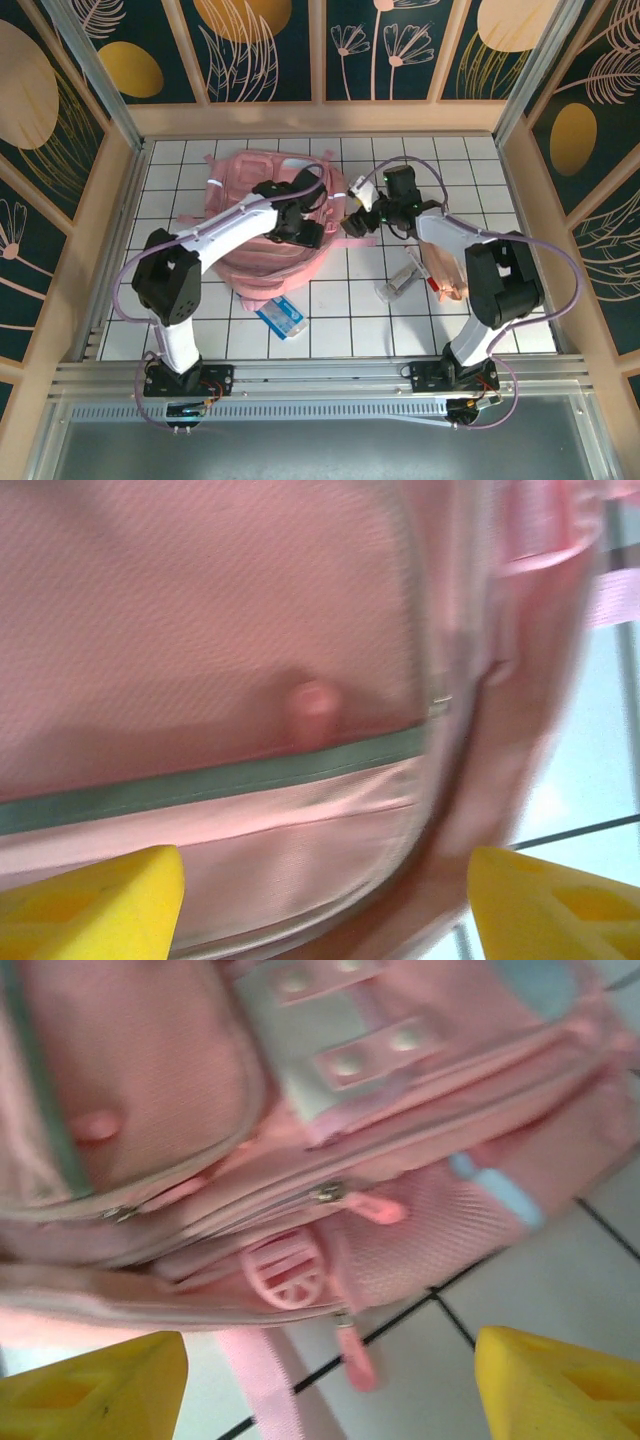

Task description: Pack the student bag

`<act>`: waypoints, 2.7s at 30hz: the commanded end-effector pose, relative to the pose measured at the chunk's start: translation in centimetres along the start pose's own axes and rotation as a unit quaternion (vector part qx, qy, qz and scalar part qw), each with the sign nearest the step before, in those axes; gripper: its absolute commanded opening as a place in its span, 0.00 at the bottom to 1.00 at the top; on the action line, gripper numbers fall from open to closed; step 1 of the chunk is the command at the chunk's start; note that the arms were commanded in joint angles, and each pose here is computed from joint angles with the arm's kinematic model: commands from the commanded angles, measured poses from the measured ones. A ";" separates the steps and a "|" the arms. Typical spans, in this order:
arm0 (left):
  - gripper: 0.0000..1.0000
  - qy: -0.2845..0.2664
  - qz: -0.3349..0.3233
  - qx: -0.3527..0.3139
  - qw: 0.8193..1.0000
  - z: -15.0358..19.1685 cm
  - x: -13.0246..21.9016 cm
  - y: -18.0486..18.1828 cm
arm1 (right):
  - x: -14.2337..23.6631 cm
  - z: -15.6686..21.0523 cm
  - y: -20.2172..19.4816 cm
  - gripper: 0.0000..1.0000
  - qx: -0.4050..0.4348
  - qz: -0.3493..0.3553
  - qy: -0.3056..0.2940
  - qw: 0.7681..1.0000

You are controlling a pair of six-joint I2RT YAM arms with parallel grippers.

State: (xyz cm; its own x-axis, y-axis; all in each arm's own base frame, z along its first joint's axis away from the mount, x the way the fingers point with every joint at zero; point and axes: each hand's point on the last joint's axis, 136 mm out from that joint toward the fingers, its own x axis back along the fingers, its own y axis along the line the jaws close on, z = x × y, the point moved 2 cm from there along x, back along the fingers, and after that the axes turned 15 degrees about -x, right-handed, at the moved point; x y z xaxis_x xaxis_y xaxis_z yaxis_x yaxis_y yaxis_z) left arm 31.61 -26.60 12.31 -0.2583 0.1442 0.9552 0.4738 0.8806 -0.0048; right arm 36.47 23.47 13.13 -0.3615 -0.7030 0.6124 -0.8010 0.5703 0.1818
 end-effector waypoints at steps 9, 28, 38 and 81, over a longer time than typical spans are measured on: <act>0.66 0.059 -0.139 0.121 0.981 2.9 -3.7 3.3 | -0.8 1.5 0.2 0.75 0.197 -0.152 -0.026 0.968; 0.00 0.006 -0.192 0.102 0.976 0.2 4.0 5.3 | -8.6 -1.5 -1.2 0.64 0.228 -0.163 0.018 0.960; 0.00 -0.033 -0.167 0.080 0.982 -0.5 5.7 4.9 | -11.0 -0.3 -2.1 0.53 0.183 -0.142 0.035 0.972; 0.82 -0.058 -0.173 -0.498 0.848 7.1 2.6 8.9 | -10.8 -1.1 -1.3 0.41 0.176 -0.158 -0.022 0.971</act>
State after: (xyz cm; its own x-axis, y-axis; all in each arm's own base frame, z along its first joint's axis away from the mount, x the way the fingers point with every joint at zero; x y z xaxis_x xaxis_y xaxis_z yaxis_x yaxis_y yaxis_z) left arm 28.47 -15.83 12.21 -0.5727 0.0993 0.8137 0.8196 0.0863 0.5664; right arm 42.12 30.09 5.98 -0.0854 -0.8270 0.5557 -0.9832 0.1601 0.0872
